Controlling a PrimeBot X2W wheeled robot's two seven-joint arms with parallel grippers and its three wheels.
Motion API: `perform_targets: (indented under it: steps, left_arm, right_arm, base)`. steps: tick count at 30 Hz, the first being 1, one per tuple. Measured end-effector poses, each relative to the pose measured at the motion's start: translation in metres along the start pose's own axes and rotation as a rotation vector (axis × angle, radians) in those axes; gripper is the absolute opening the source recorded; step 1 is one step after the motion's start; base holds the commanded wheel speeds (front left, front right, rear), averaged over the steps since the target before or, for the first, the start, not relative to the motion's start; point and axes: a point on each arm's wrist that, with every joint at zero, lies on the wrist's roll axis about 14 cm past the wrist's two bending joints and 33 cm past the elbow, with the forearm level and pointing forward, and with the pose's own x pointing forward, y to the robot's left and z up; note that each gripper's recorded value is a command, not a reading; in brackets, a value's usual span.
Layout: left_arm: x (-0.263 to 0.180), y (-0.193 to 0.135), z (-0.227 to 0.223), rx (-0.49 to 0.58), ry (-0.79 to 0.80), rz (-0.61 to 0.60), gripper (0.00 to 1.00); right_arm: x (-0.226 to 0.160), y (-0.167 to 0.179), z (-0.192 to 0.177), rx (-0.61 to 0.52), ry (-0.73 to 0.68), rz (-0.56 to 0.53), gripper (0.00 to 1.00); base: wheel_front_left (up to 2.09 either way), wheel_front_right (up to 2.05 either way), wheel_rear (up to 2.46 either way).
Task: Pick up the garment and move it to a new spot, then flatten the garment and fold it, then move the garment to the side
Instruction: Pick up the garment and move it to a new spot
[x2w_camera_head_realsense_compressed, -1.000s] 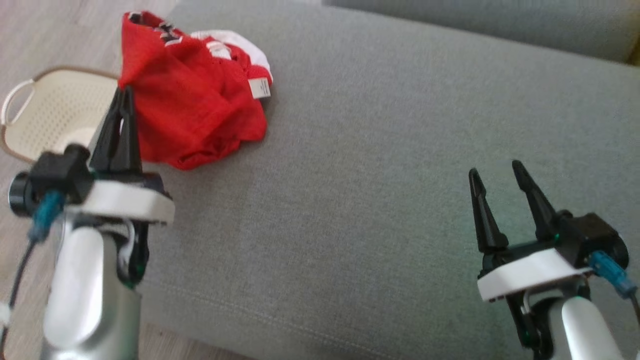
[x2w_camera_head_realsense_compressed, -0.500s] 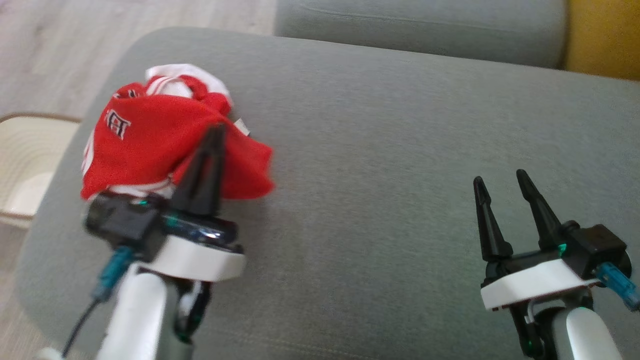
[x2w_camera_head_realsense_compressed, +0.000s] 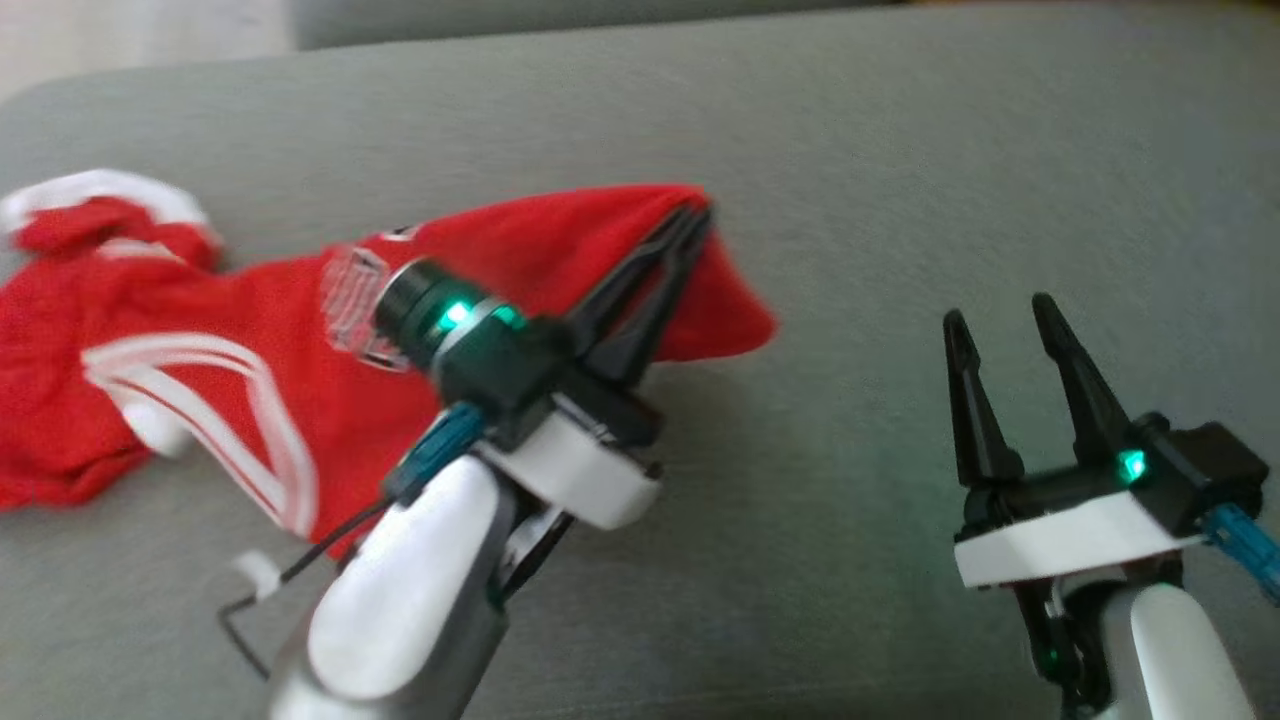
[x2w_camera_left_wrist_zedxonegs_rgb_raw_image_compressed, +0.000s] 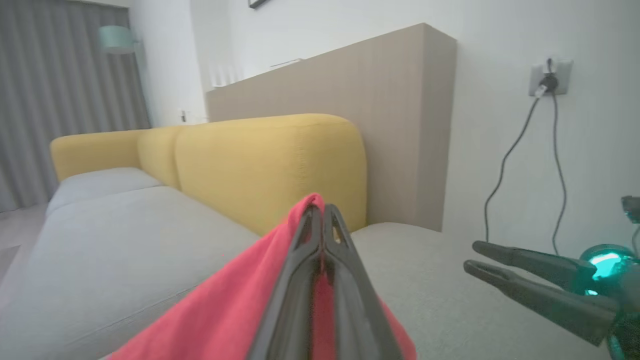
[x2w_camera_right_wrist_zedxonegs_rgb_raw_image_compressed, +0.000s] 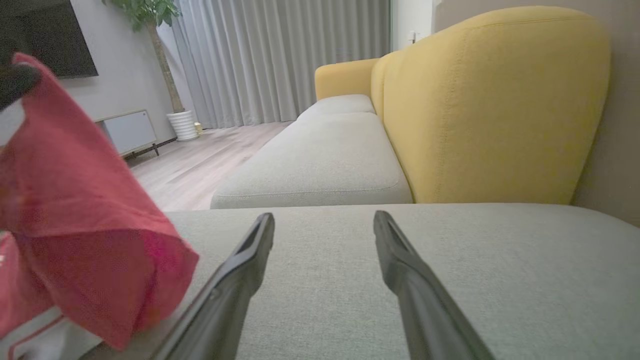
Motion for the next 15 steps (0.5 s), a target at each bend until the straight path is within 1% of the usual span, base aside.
perform_targets:
  steps: [1,2,6,11,13,15]
  left_arm:
    - [0.009,-0.009,-0.001,-0.009,-0.008,-0.04,0.0]
    - [0.009,-0.009,-0.001,-0.009,-0.008,-0.04,0.0]
    - [0.041,-0.039,-0.001,-0.053,-0.052,-0.174,0.0]
    - [0.067,-0.072,-0.002,-0.141,-0.096,-0.298,0.0]
    - [0.073,-0.082,-0.018,-0.167,-0.058,-0.328,0.0]
    - [0.073,-0.086,-0.052,-0.172,0.046,-0.34,0.0]
  right_arm:
    - [-0.001,-0.006,0.001,-0.001,-0.005,-0.017,1.0]
    - [-0.001,-0.006,0.001,-0.001,-0.005,-0.017,1.0]
    - [-0.009,-0.028,-0.001,0.001,-0.011,-0.089,1.0]
    - [-0.022,-0.053,-0.014,0.001,0.025,-0.174,1.0]
    - [-0.024,-0.06,-0.021,0.006,0.04,-0.197,1.0]
    - [-0.023,-0.065,-0.027,0.005,0.053,-0.209,1.0]
  base:
    - [0.0,0.0,0.0]
    - [0.0,0.0,0.0]
    - [0.0,0.0,0.0]
    - [0.0,0.0,0.0]
    - [0.0,0.0,0.0]
    - [0.0,0.0,0.0]
